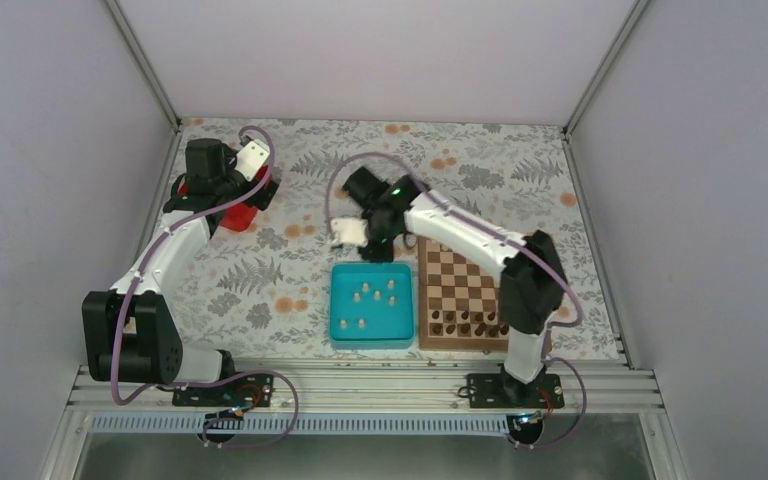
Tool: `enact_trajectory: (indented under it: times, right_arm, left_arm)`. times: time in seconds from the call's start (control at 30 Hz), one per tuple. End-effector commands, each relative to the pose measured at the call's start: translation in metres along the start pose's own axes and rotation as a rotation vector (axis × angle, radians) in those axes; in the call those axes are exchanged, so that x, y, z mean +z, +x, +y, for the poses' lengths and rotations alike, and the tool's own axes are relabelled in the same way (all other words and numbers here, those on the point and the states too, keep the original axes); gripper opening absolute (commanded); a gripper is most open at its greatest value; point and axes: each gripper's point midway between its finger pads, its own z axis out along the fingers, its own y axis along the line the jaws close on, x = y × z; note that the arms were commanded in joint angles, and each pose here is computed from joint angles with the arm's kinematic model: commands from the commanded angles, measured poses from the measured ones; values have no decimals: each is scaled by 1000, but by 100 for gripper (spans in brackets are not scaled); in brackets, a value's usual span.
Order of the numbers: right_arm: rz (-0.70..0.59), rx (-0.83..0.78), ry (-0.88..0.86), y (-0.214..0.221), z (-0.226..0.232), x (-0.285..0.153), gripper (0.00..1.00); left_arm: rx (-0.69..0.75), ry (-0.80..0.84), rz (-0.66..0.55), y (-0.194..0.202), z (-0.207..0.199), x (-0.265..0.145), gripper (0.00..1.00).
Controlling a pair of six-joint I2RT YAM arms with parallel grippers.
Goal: Set up the chess pieces on the board
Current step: Pick up the chess piece from the storage box, then place the chess piece on the chessboard.
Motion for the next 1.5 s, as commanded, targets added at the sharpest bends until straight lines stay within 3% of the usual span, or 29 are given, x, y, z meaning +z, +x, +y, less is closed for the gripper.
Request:
enact_trajectory:
  times: [0.0,0.2,0.43,0.83,1.47]
  right_arm:
    - [45,158,121,58,-47,-50,5]
    - [76,293,155,122,-68,-62,6]
    - [99,363,89,159,-58,-31,6]
    - [114,423,23,190,-51,8,7]
    - [122,437,-19,197,-46,23,8]
  left_arm:
    - [-8,-7,-20,-6,2,0,100]
    - [-9,-6,-19,-6,2,1,100]
    - [-10,-2,-17,-6,2,2,100]
    - [-14,1,-13,-5,2,3,100]
    - [-13,4,-9,-4,1,4,100]
